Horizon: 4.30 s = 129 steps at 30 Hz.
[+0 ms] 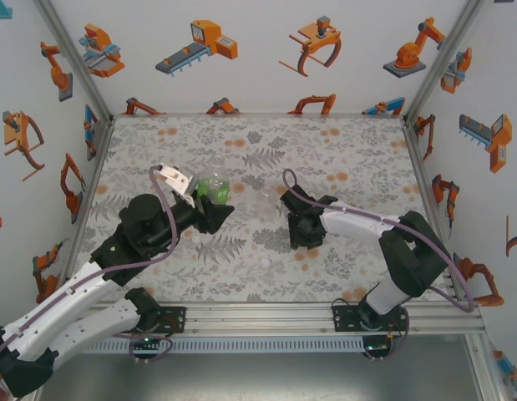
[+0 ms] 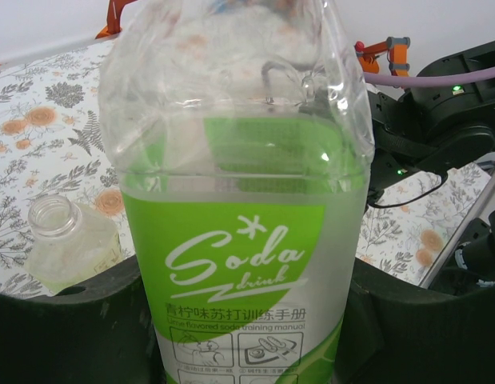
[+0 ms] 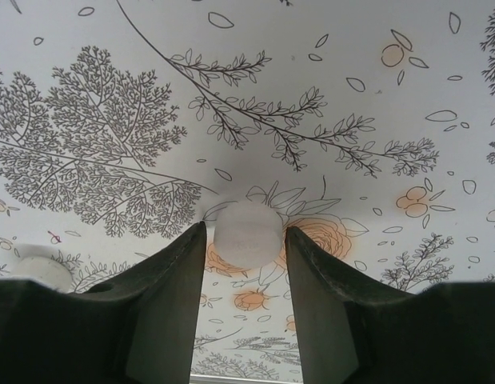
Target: Screw on the bottle caps
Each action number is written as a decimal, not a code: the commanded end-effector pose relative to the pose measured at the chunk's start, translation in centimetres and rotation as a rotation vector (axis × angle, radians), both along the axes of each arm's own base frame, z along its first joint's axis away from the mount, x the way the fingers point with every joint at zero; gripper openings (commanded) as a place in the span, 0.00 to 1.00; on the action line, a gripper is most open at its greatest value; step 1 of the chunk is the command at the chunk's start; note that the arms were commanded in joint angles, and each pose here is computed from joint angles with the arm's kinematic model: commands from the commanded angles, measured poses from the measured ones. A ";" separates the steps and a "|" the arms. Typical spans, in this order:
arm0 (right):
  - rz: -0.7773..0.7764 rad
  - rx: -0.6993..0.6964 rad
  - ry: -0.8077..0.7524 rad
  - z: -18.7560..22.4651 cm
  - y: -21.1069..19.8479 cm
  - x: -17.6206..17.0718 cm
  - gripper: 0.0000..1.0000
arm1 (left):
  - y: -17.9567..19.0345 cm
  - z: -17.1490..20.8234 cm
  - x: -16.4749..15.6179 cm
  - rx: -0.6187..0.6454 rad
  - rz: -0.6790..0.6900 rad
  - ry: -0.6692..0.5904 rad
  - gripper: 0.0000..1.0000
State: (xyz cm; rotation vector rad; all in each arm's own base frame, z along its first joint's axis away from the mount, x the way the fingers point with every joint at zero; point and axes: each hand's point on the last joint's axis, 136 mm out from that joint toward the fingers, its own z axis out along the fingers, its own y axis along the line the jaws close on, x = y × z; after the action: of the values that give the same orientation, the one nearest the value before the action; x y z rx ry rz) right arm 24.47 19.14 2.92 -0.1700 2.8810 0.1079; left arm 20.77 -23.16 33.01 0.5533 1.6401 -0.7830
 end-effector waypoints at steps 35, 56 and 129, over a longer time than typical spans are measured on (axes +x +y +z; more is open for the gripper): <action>0.365 0.457 -0.456 17.9 5.2 -0.4 0.03 | -3.4 -3.6 -5.8 0.430 -0.490 -0.147 0.00; 1.198 0.977 -0.863 35.3 9.8 -12.6 0.00 | -3.2 -8.1 -9.3 0.634 -0.693 -0.242 0.00; -0.024 1.022 -0.233 29.0 9.8 -6.8 0.50 | -5.1 -6.6 -7.8 0.544 -0.631 -0.293 0.00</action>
State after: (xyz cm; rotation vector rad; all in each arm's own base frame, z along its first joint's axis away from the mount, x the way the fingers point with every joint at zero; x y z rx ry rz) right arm 17.74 29.47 28.79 0.2339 2.3560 1.4388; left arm 13.70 -26.29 22.20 1.5851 1.5814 -0.5517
